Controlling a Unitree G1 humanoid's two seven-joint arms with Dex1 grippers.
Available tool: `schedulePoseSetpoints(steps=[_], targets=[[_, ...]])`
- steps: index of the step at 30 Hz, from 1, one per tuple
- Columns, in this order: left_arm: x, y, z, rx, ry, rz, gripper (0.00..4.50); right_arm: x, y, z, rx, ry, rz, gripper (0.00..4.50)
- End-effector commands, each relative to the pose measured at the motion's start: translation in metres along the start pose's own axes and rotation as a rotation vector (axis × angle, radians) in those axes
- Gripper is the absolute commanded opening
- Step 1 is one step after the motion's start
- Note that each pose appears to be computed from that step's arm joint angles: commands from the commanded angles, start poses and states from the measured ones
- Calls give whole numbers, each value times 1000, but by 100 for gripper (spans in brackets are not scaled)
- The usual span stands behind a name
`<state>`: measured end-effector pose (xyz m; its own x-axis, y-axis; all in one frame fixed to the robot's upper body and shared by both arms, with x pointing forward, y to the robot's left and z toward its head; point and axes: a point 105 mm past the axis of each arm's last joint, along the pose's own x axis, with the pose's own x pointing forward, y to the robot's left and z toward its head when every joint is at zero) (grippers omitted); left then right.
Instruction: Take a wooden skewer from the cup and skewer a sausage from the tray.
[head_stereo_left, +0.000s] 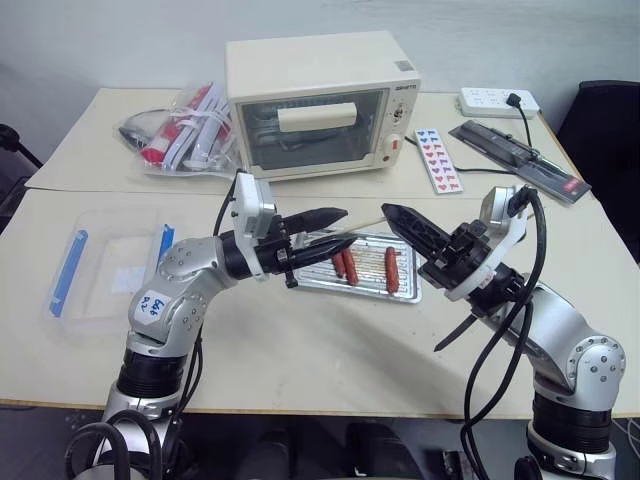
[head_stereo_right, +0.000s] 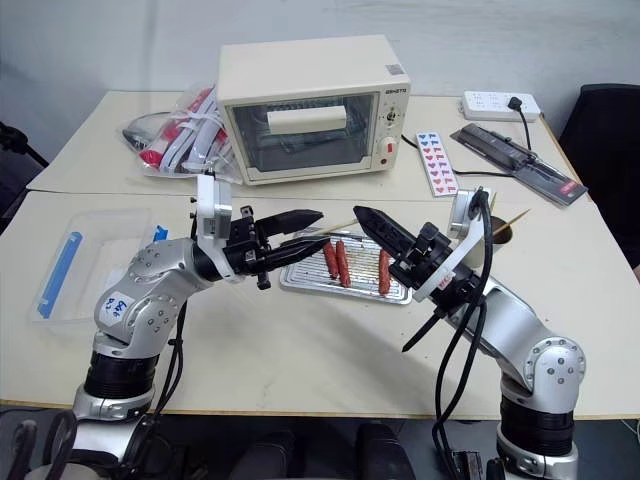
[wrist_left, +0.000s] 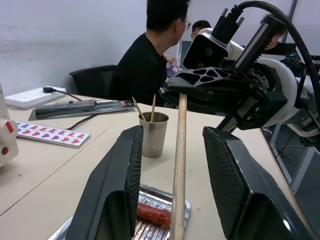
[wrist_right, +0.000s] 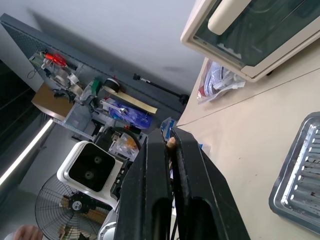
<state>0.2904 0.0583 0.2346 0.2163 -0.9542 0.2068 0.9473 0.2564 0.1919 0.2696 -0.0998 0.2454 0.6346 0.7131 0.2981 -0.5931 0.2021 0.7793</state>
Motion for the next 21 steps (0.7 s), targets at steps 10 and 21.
schedulePoseSetpoints(steps=[10, 21], targets=[[-9, 1, 3, 36, 3, -1, 37, -2, 15, 2, -18, -21, 50, 0], [-10, 2, 3, 40, 7, 4, 37, -1, 16, 5, -13, -32, 57, 0]])
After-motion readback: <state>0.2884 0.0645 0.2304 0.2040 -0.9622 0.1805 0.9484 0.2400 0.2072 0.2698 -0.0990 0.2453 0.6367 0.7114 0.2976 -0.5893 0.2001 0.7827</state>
